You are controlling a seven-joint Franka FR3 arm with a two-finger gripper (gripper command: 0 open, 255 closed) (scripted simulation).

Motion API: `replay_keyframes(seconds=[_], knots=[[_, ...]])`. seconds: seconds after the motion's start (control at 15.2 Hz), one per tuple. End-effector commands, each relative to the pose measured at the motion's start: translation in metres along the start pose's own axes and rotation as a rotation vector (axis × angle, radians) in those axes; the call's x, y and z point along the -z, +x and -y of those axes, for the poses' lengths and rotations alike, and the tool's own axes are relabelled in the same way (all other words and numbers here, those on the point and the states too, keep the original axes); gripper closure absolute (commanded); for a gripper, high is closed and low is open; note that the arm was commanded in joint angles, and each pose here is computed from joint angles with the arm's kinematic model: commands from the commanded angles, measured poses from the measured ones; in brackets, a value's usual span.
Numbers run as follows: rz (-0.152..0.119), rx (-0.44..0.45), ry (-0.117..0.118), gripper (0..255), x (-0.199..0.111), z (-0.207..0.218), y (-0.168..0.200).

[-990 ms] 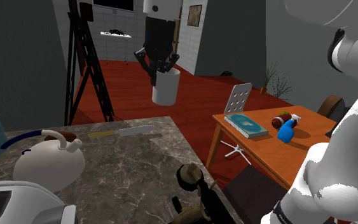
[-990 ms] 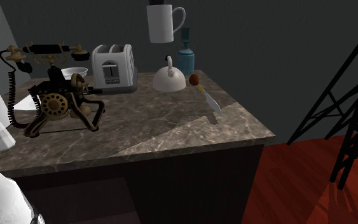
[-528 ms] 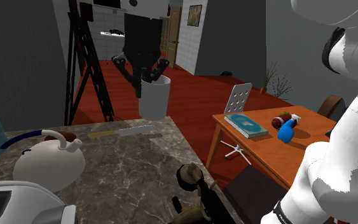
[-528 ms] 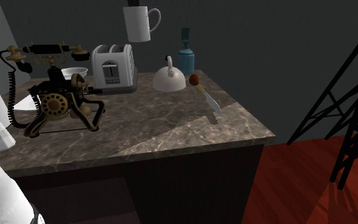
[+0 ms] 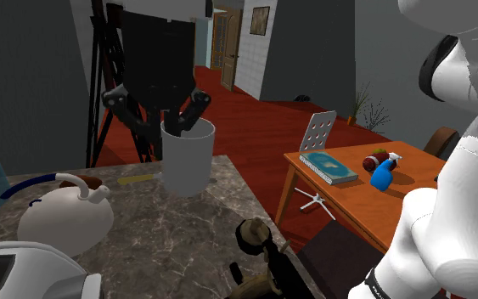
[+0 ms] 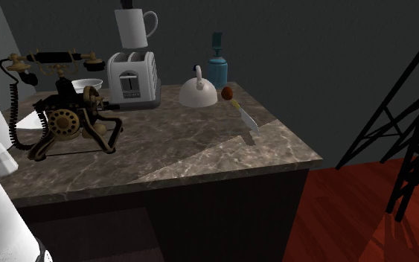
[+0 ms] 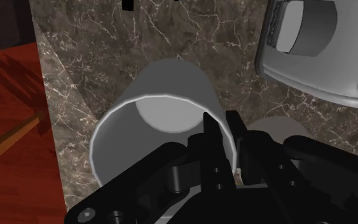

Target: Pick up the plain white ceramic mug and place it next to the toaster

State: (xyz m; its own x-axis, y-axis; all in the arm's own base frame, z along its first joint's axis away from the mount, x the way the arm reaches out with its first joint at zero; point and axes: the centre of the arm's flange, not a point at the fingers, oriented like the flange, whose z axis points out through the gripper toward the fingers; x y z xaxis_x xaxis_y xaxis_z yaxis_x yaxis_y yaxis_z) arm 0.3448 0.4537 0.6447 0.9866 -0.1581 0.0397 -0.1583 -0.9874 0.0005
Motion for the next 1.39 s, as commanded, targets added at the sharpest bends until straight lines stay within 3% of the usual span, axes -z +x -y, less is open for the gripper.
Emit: replay_keyframes(seconds=[0.0, 0.4, 1.32], knots=[[0.0, -0.002, 0.0, 255, 0.003, 0.019, -0.015], [0.0, -0.002, 0.0, 255, 0.006, 0.083, -0.08], [0.0, -0.002, 0.0, 255, -0.068, 0.083, -0.083]])
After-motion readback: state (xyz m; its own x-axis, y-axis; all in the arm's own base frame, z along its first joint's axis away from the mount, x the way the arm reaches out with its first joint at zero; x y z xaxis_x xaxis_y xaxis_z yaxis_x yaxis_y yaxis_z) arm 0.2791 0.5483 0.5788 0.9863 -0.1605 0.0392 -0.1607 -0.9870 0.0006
